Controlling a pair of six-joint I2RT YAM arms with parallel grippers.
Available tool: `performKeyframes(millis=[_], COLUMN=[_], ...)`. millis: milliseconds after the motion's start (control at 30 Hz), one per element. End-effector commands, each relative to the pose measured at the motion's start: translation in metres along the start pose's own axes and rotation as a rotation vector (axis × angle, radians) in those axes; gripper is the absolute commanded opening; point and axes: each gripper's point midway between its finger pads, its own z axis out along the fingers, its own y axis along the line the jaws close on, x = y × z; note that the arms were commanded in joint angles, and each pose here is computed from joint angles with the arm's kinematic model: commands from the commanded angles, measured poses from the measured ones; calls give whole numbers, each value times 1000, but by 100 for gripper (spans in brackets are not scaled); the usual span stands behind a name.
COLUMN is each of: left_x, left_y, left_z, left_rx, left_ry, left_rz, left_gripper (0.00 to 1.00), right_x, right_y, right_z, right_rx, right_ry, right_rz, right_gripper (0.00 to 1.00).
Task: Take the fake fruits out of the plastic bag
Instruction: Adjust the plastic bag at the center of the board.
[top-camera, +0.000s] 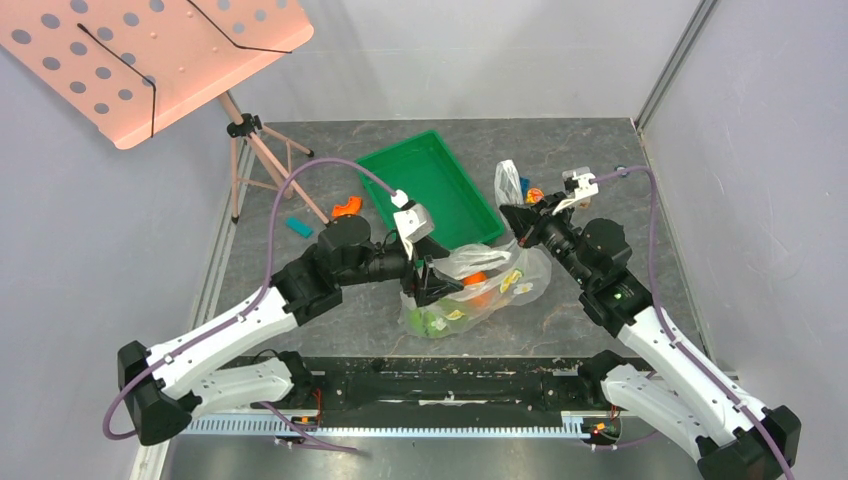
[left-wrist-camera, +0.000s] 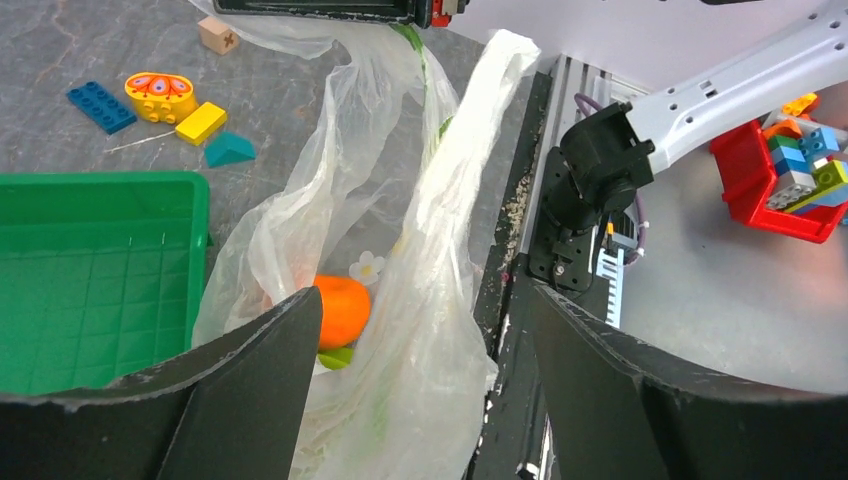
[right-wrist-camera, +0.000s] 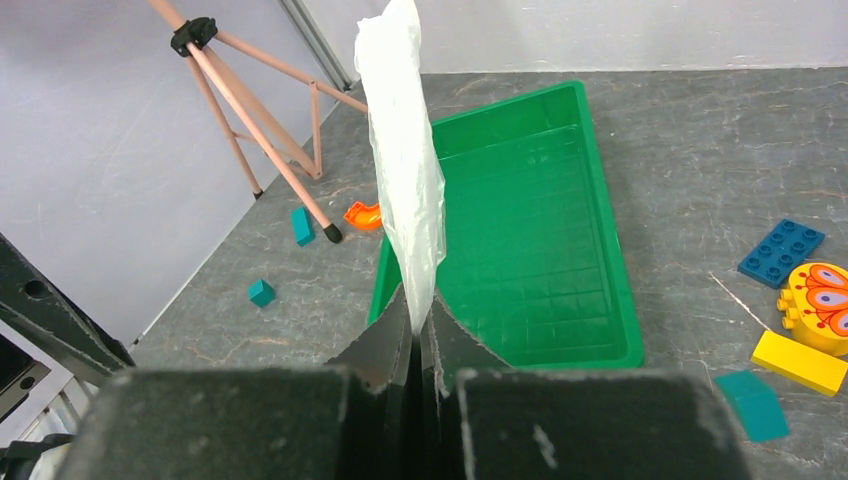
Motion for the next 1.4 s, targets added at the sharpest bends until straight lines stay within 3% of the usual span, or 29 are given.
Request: performKeyframes(millis=[0,333,467,500,567,633,900,967,1000,1067,1167,1300,1367], left_x=[-8,13,14,12,6,0,-21,-21,-21,-20,-17,-19,-20], left_y=[-3,8,15,15,16,17,10,8,7,7,7,7,9], left_z=[5,27,26,25,23,19,-2,-5,-6,-5,-3,-1,-1], left_rx=[37,11,-33,-39,-54,-71,-92,-87,-84,-83,-76,-75,-82], left_ry=[13,91,109,108,96,68,-135,-161,-166,-163,-155,-160,-167], left_rz=[65,52,42,44,41,41,11,1,-1,-4,-8,-11,-11], left_gripper=[82,78,54,45,16,2,2,2,2,2,2,2,2], right_x=[-29,-34,-36,-37,-37,-36,-24,-24,-26,-30,-37,-54,-62], right_y=[16,23,23,21,12,1,-38,-34,-30,-21,-10,-1,10], right_z=[1,2,1,1,-2,-7,-39,-42,-43,-44,-45,-48,-49], right_rx=[-55,-86,-80,-66,-19,41,236,210,190,149,106,92,51], right_ry=[-69,-66,-70,-73,-83,-94,-152,-147,-140,-118,-80,-55,-30], right_rz=[-21,-32,-37,-36,-32,-22,46,30,10,-24,-90,-142,-174], right_gripper=[0,0,0,0,0,0,1,14,28,47,63,73,69])
